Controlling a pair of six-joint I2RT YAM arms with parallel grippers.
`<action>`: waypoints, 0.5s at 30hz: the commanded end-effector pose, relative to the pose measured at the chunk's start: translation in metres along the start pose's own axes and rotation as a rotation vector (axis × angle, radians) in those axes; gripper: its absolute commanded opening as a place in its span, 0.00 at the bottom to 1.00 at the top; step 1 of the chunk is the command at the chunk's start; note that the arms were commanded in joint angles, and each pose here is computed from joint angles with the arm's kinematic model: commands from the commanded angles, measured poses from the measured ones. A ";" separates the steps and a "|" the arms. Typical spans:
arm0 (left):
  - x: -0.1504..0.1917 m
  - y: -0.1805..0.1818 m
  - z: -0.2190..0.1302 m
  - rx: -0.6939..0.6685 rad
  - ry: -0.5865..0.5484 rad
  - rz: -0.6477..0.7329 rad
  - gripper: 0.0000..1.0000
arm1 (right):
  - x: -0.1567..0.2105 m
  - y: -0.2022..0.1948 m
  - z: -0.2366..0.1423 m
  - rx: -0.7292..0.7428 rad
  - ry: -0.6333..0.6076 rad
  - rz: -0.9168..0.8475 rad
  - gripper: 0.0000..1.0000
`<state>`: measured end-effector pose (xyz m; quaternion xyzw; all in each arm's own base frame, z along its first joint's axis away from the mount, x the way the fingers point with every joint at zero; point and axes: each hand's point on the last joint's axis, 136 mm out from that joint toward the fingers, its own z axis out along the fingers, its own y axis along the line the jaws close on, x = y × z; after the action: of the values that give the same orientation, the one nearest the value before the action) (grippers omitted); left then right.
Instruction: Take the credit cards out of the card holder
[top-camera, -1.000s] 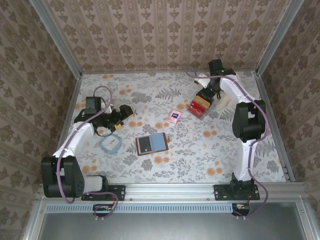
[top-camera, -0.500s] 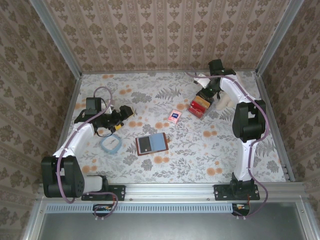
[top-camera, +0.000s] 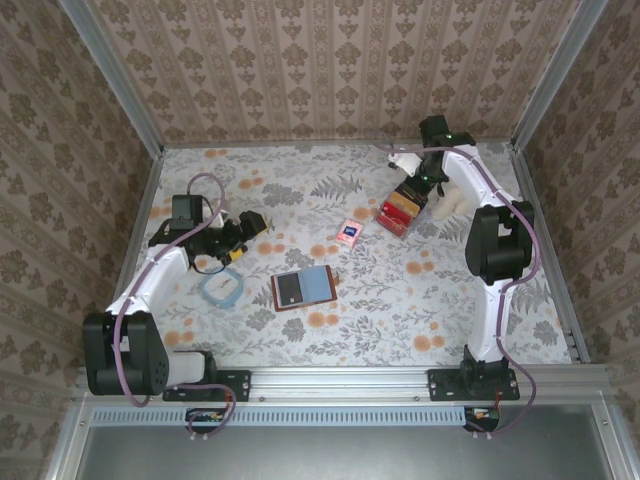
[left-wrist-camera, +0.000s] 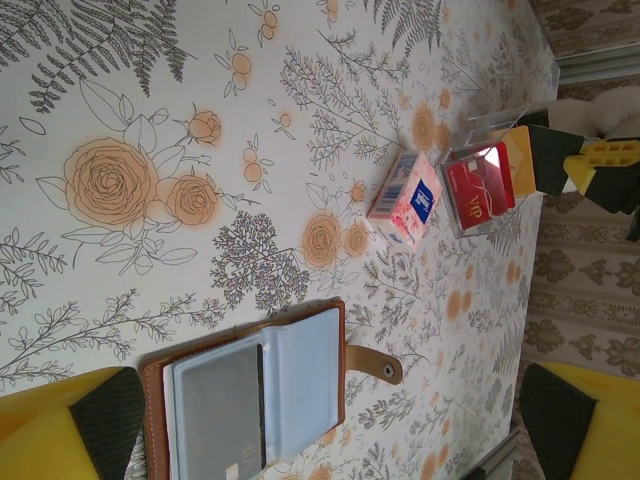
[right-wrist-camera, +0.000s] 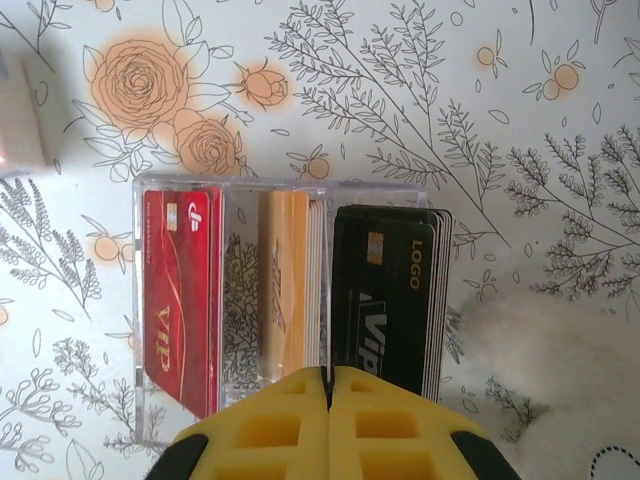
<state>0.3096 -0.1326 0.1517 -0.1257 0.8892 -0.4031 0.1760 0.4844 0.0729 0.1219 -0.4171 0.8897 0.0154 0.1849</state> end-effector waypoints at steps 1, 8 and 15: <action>0.003 0.000 -0.001 0.013 0.009 -0.013 1.00 | 0.006 0.011 -0.014 -0.052 0.021 -0.027 0.03; 0.004 0.000 0.000 0.014 0.012 -0.016 1.00 | 0.014 0.003 -0.007 -0.020 0.072 -0.018 0.04; 0.004 0.001 0.000 0.013 0.014 -0.017 1.00 | 0.014 -0.015 -0.002 0.063 0.092 0.028 0.06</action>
<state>0.3087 -0.1326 0.1503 -0.1264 0.8896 -0.4029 0.1743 0.4788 0.0630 0.1220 -0.4142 0.8955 -0.0034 0.1626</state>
